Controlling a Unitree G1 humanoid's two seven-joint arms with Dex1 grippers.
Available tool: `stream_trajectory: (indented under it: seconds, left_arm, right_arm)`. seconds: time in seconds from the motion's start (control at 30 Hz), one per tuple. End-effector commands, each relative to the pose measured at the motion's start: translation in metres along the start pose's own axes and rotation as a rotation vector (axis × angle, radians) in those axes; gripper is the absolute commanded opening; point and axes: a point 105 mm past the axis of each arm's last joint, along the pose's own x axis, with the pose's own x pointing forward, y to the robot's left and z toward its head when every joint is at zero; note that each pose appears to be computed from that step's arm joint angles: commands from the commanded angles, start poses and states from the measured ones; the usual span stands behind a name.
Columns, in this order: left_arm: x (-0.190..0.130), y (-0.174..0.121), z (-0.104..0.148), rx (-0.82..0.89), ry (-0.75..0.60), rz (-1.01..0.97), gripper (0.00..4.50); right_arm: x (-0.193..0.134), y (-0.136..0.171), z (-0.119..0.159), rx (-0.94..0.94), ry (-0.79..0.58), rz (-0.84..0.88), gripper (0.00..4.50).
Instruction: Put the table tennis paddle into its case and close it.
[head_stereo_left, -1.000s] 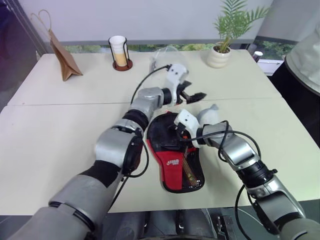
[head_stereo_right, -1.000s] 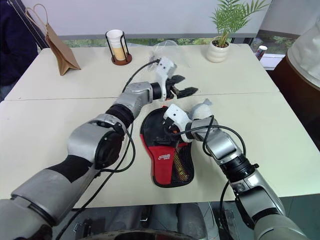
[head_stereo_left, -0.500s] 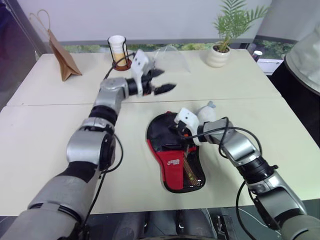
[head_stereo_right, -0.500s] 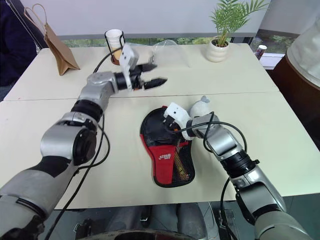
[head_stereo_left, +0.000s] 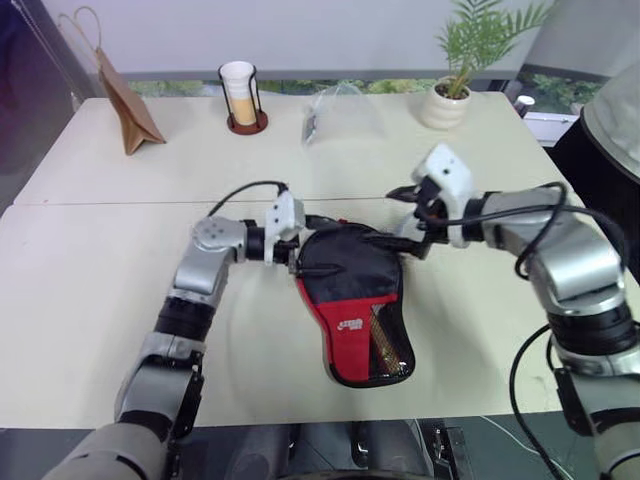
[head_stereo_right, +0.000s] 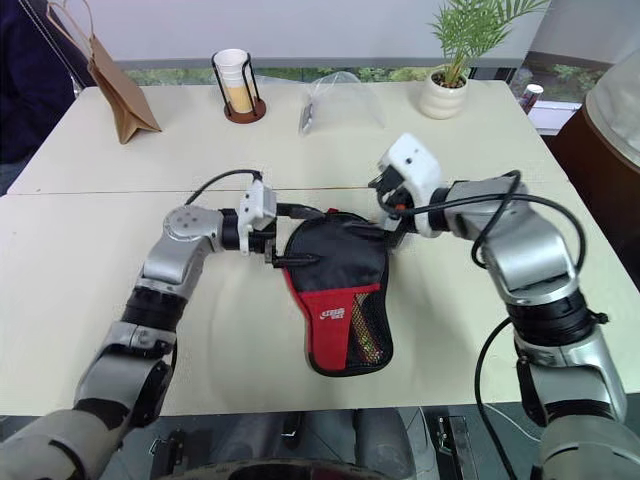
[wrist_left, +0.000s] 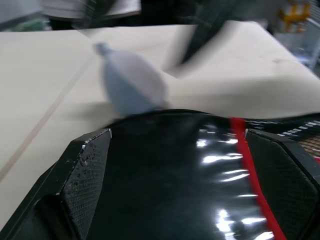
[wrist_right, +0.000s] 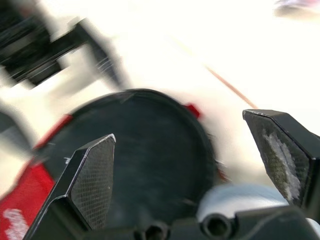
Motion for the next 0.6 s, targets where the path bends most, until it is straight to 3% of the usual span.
stream_trajectory:
  seconds: [0.03, 0.4, 0.6]
  left_arm:
    - [0.011, -0.009, 0.008, 0.054, -0.007, -0.026, 4.41]
    - [0.029, -0.023, -0.027, -0.003, 0.066, -0.008, 4.41]
    - [0.033, -0.021, -0.045, -0.012, 0.115, 0.017, 4.41]
  right_arm:
    - [-0.016, -0.019, -0.005, -0.003, 0.005, -0.081, 4.50]
    - [-0.014, -0.034, -0.065, 0.089, 0.131, -0.095, 4.50]
    - [0.001, -0.040, -0.076, 0.136, 0.141, -0.091, 4.50]
